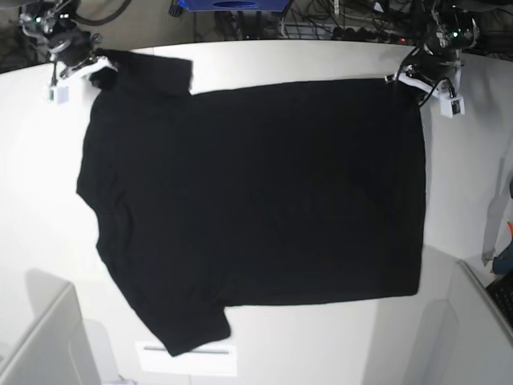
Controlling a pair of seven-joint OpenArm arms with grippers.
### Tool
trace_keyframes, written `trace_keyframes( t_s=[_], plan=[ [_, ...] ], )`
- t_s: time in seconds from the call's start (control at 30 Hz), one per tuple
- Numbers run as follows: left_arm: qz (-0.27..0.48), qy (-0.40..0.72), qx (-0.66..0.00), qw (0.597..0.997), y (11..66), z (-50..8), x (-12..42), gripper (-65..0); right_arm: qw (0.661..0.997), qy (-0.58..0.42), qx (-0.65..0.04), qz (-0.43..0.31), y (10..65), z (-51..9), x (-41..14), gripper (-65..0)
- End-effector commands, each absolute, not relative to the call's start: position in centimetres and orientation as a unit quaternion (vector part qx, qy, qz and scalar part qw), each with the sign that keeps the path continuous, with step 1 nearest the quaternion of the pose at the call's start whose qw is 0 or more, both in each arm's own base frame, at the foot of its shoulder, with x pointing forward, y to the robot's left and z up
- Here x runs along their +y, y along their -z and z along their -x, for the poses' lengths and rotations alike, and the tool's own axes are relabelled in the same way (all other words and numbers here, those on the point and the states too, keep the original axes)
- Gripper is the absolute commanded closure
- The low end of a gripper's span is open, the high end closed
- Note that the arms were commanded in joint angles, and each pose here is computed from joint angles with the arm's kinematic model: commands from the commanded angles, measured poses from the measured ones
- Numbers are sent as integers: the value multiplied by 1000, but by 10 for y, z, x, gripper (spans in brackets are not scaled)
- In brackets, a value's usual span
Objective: Fold the T-shirt properly
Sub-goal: 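Grasp the shoulder corners with both grippers and lift the shirt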
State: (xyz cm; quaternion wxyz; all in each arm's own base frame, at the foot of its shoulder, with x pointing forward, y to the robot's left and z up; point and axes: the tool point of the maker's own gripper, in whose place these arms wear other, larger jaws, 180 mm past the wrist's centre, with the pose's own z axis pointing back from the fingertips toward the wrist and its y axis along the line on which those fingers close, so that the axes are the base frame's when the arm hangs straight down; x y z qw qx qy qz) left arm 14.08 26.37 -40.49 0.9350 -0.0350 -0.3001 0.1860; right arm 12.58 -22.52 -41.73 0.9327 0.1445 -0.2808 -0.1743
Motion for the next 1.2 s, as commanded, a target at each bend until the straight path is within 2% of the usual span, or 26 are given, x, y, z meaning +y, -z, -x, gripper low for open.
trace_keyframes(
  t_s=[0.0, 0.4, 0.6, 0.73, 0.9, 1.17],
  plan=[
    [25, -180, -312, 933, 396, -141, 270, 0, 930, 157, -298, -145, 405, -125, -222, 0],
    [25, -168, -306, 937, 384, -123, 263, 0, 918, 112, -349, -150, 369, -142, -198, 0],
    [108, -231, -339, 905, 369, -144, 252, 0, 912, 97, -366, -157, 359, -177, -195, 0],
    [122, -276, -336, 892, 359, -157, 266, 0, 910, 83, -372, -164, 350, -202, -192, 0],
    [156, -303, -362, 868, 335, -179, 280, 0, 903, 91, -383, -174, 335, -232, -190, 0],
    [144, -305, -382, 860, 323, -216, 296, 0, 880, 140, -402, -213, 323, -290, -194, 0]
  ],
)
